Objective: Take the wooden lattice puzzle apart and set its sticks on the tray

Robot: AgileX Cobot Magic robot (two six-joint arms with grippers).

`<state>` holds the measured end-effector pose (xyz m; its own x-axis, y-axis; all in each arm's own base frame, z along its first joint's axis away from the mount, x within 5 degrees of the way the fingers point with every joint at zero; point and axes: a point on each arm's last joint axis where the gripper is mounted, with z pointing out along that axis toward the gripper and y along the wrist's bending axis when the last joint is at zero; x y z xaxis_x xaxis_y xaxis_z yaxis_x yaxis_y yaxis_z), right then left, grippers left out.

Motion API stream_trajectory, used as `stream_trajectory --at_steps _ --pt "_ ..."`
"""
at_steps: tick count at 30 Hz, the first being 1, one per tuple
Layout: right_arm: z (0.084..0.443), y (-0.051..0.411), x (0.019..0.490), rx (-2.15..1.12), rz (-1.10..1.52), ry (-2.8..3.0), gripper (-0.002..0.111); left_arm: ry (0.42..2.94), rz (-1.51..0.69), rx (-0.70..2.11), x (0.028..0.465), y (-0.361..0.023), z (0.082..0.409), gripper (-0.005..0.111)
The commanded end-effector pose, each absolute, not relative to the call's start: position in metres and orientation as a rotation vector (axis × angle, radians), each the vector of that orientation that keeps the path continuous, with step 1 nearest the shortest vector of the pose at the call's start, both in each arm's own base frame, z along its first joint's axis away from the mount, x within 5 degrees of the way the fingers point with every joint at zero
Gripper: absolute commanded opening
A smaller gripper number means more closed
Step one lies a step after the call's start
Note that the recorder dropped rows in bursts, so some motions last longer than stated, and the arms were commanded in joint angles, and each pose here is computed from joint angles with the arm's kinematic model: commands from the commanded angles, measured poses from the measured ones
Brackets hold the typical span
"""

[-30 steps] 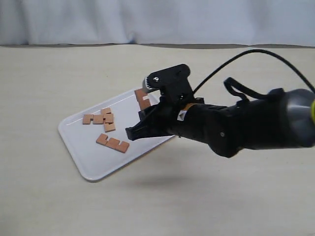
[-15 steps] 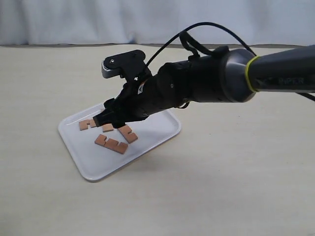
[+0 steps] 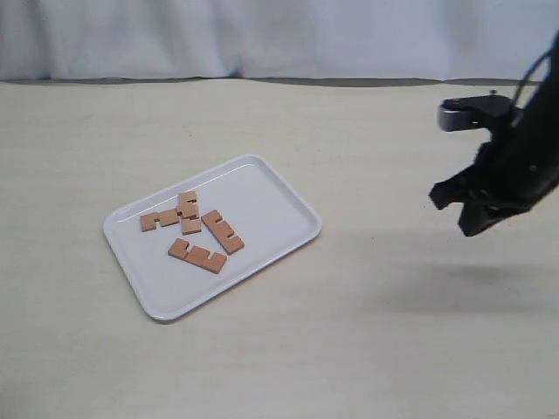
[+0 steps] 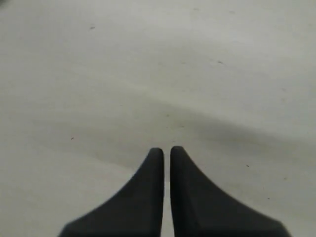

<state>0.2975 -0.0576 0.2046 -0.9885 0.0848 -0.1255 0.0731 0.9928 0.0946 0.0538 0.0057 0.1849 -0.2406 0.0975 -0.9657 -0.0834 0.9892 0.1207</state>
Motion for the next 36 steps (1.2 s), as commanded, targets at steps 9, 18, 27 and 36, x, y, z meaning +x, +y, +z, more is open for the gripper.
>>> stream_trajectory --at_steps 9,18,27,36 --pt "0.263 -0.031 0.139 0.268 -0.108 1.813 0.004 1.794 0.167 0.009 0.054 0.006 0.185 0.000" --pt "0.266 -0.004 0.079 0.087 0.007 1.531 0.004 1.794 0.167 0.009 0.054 0.006 0.185 0.000" --pt "0.260 -0.002 0.069 0.085 0.049 1.485 0.004 1.794 0.167 0.009 0.054 0.006 0.185 0.000" --pt "0.261 -0.002 0.069 0.085 0.049 1.481 0.004 1.794 0.167 0.009 0.054 0.006 0.185 0.000"
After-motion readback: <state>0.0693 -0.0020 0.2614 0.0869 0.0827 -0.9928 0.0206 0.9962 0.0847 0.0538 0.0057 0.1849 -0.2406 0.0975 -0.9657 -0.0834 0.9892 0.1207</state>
